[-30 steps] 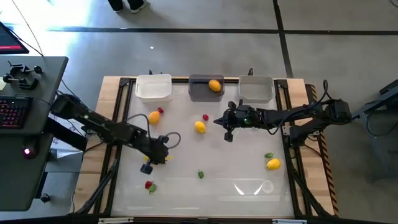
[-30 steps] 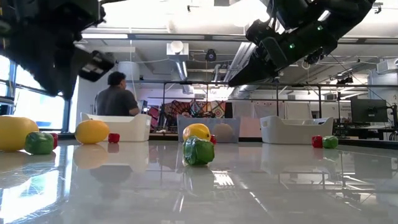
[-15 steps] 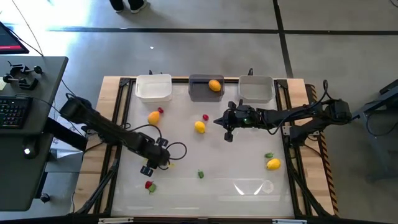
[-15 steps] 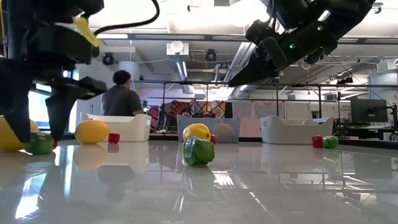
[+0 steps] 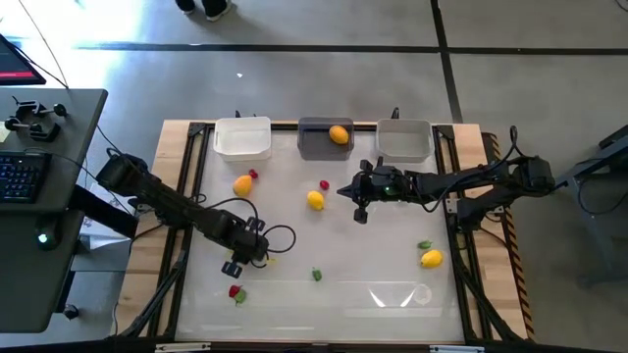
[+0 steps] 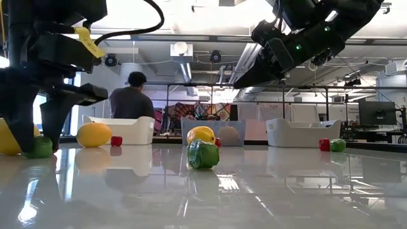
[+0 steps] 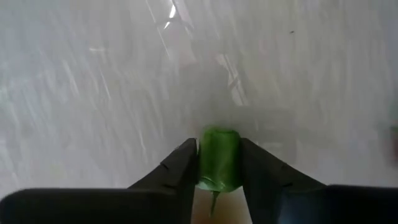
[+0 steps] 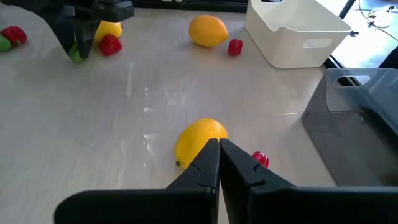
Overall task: Sort produce into baskets
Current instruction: Put the green bell pepper into the gray bin
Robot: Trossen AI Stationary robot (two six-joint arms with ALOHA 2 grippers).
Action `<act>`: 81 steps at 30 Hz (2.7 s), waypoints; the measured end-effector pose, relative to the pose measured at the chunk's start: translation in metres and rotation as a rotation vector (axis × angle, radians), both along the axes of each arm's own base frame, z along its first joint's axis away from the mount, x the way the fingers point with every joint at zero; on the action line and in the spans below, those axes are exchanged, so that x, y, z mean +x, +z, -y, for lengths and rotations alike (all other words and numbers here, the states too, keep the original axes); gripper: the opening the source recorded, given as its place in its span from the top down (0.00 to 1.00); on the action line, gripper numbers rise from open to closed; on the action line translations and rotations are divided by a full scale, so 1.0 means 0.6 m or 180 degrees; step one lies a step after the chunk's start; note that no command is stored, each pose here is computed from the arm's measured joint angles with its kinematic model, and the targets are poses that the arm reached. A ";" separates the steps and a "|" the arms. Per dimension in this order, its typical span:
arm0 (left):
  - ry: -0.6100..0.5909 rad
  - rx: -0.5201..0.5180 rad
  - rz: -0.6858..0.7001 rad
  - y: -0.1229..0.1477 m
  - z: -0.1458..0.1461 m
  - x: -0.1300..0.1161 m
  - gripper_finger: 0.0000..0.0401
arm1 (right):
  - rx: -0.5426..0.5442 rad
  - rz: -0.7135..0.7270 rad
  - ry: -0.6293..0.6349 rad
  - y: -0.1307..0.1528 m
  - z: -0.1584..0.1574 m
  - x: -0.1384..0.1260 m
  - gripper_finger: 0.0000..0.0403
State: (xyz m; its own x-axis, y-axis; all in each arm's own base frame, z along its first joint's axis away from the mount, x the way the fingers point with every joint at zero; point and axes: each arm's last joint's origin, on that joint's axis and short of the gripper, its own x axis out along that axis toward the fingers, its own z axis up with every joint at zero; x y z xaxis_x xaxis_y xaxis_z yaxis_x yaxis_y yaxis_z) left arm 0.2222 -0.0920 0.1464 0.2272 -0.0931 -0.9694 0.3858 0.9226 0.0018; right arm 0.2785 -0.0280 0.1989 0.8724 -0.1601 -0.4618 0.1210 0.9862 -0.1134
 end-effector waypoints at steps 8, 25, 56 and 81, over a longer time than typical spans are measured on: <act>0.0222 -0.0017 0.0213 0.017 -0.038 0.013 0.85 | -0.0068 -0.0014 0.0074 0.000 -0.006 0.001 1.00; 0.1510 -0.1169 0.2468 0.087 -0.207 0.072 0.86 | -0.0957 0.0298 0.0395 0.021 -0.060 0.011 0.91; 0.1697 -0.1930 0.4486 0.219 -0.262 0.093 0.85 | -0.2474 0.0956 0.0057 0.157 -0.053 0.070 0.31; 0.1608 -0.1940 0.4465 0.220 -0.261 0.092 0.85 | -0.3149 0.0604 -0.0248 0.164 -0.072 0.129 0.31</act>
State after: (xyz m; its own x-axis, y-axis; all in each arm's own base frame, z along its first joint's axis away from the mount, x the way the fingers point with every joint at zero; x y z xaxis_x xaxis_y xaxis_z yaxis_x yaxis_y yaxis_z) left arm 0.2776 0.0646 0.2786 0.9852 -0.0119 0.1708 0.0673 0.9442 -0.3226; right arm 0.3561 0.0149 0.2971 0.8885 -0.4556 0.0545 0.2820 0.4483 -0.8482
